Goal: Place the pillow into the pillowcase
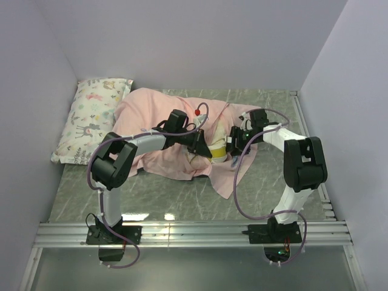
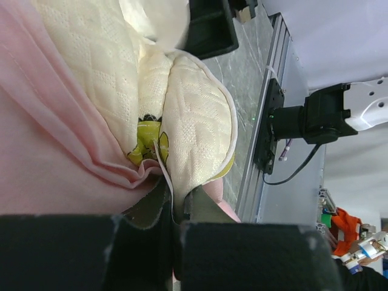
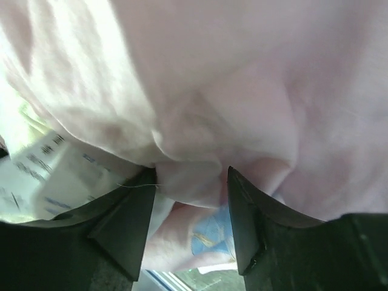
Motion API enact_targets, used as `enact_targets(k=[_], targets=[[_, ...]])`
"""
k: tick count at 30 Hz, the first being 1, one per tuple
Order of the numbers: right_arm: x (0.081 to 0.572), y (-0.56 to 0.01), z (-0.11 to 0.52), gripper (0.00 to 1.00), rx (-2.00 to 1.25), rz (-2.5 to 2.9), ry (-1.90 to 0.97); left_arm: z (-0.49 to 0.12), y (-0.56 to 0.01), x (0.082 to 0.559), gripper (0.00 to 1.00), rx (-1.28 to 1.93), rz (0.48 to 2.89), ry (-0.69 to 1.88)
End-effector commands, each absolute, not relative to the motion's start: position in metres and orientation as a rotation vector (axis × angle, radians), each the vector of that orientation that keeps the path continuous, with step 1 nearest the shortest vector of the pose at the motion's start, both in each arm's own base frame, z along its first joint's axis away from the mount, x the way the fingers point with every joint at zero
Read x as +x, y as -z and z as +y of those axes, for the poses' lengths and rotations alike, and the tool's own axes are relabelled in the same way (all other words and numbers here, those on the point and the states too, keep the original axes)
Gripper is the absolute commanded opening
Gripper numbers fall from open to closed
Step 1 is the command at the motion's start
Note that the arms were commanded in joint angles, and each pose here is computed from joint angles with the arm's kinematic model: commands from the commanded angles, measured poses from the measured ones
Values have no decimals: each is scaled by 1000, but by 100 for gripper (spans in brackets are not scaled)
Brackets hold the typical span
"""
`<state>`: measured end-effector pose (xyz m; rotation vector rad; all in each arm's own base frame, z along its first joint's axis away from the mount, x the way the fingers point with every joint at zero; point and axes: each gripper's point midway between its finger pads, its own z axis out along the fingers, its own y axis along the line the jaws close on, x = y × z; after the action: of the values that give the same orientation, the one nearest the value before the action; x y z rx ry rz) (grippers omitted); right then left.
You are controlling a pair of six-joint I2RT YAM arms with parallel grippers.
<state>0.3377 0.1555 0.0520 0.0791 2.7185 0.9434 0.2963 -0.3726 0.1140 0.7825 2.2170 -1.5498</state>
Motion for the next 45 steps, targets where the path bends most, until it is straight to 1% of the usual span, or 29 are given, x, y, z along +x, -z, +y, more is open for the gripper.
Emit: enact_targets(k=[1,3,4,6,13,17,21,25,28,29,30,31,32,33,34,36,37,38,39,40,41,43,45], targets=[[320,-48,179,60,-38,2770,-1039,-379,-140,305,0,799,2086,1612],[315,-55,177,66,-63,2735,-1057,-376,-138,307,0,778,2100,1617],[314,-57,175,73,-67,2725,-1050,-375,-138,307,0,777,2098,1618],[306,-64,170,75,-106,2697,-1053,-375,-139,308,0,777,2092,1621],[288,-58,153,77,-165,2714,-936,-375,-140,307,0,782,2093,1637],[285,-53,162,76,-170,2724,-992,-375,-139,306,0,768,2100,1656],[273,-46,161,75,-202,2754,-990,-372,-141,305,0,751,2094,1683],[281,-46,169,75,-199,2731,-988,-373,-145,303,0,763,2062,1725],[289,-34,174,63,-172,2743,-964,-372,-146,303,0,764,2063,1711],[292,-34,175,43,-167,2749,-972,-371,-146,303,0,778,2061,1687],[293,-33,176,28,-157,2759,-989,-370,-142,306,1,773,2078,1644],[294,-35,178,12,-169,2753,-1012,-369,-143,313,7,763,2086,1563],[296,-41,176,0,-157,2740,-1034,-364,-137,314,11,791,2103,1498],[296,-46,176,0,-149,2722,-1067,-363,-137,316,24,795,2108,1449],[292,-65,183,0,-169,2665,-1173,-360,-142,323,31,779,2104,1369],[290,-82,184,0,-172,2624,-1228,-355,-145,322,45,815,2106,1302],[287,-97,189,0,-197,2578,-1283,-355,-154,318,49,837,2090,1272],[285,-102,190,0,-193,2569,-1304,-354,-158,323,52,870,2061,1198],[283,-108,192,0,-199,2555,-1334,-352,-158,320,55,888,2076,1161],[281,-113,195,0,-210,2541,-1365,-356,-166,313,56,931,2047,1130],[279,-117,197,0,-209,2535,-1395,-355,-168,317,57,970,2016,1053],[277,-118,198,0,-212,2533,-1415,-359,-174,305,57,1032,1994,999],[278,-118,198,0,-203,2536,-1423,-360,-174,305,57,1087,1961,894]])
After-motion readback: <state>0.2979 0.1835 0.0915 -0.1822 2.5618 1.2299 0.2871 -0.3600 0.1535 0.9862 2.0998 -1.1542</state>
